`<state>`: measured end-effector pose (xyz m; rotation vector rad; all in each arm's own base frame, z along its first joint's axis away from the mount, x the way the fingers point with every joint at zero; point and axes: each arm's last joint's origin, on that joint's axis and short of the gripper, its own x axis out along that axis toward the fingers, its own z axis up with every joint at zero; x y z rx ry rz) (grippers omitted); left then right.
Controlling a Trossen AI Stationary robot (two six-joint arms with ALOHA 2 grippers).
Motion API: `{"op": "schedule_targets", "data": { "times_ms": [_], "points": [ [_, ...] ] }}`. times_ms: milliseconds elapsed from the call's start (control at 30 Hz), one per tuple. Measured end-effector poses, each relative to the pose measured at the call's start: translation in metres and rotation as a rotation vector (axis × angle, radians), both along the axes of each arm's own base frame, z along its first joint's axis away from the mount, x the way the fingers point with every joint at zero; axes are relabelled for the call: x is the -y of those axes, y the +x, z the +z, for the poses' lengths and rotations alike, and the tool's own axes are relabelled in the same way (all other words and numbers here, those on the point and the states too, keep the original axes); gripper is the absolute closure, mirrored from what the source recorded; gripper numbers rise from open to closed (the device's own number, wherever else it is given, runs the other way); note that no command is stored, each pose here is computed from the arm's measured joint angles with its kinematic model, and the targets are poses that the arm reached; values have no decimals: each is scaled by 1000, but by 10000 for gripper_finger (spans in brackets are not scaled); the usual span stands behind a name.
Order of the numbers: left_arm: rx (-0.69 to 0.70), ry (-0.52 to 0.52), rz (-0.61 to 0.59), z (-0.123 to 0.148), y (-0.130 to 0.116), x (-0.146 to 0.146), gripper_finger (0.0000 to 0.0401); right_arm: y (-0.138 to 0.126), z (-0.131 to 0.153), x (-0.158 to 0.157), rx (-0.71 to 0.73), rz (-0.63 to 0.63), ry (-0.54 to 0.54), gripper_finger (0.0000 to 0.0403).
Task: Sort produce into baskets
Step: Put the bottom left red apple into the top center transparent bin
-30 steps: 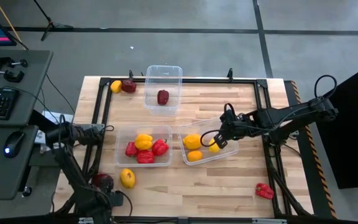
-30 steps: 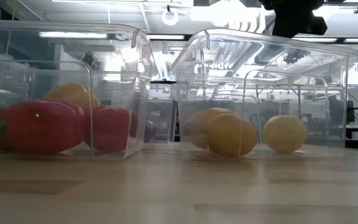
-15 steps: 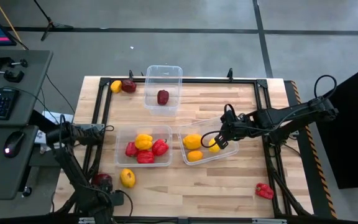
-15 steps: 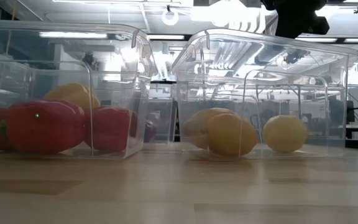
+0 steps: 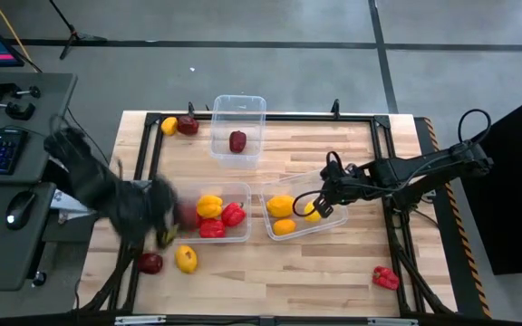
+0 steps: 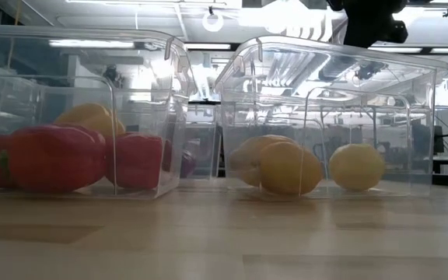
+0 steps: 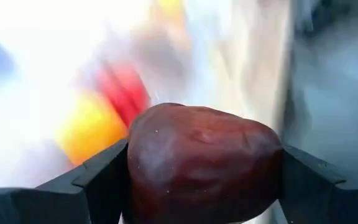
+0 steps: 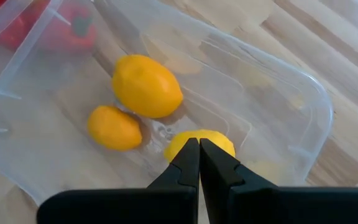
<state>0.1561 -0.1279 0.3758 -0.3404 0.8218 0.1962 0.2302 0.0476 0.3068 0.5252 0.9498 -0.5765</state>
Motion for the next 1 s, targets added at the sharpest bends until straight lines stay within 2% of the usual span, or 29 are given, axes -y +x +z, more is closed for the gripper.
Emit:
{"op": "schedule_targets", "data": {
  "times_ms": [67, 133, 233, 333, 400, 533, 633, 733, 867, 1000],
  "points": [
    [193, 131, 150, 21, 6, -32, 99, 2, 1, 0, 21, 19, -18, 403],
    [312, 264, 282, 36, 11, -60, 99, 5, 3, 0, 57, 29, -39, 403],
    [344, 411, 378, 45, 17, -98, 99, 11, 6, 1, 125, 14, -53, 403],
    [298, 470, 400, 40, 24, -132, 99, 16, 10, 2, 197, -15, -74, 403],
    [287, 433, 381, 28, 33, -153, 99, 20, 13, 3, 246, -39, -92, 403],
    [271, 280, 343, -14, 60, -198, 98, 26, 19, 3, 345, -82, -121, 403],
    [170, 217, 394, -45, 78, -233, 90, 29, 23, 3, 399, -103, -130, 403],
    [108, 169, 439, -62, 92, -260, 87, 31, 26, 3, 436, -117, -131, 403],
    [54, 129, 450, -77, 105, -279, 84, 33, 28, 3, 468, -121, -122, 403],
    [42, 131, 446, -80, 109, -282, 83, 35, 31, 2, 510, -125, -111, 403]
  ]
}}
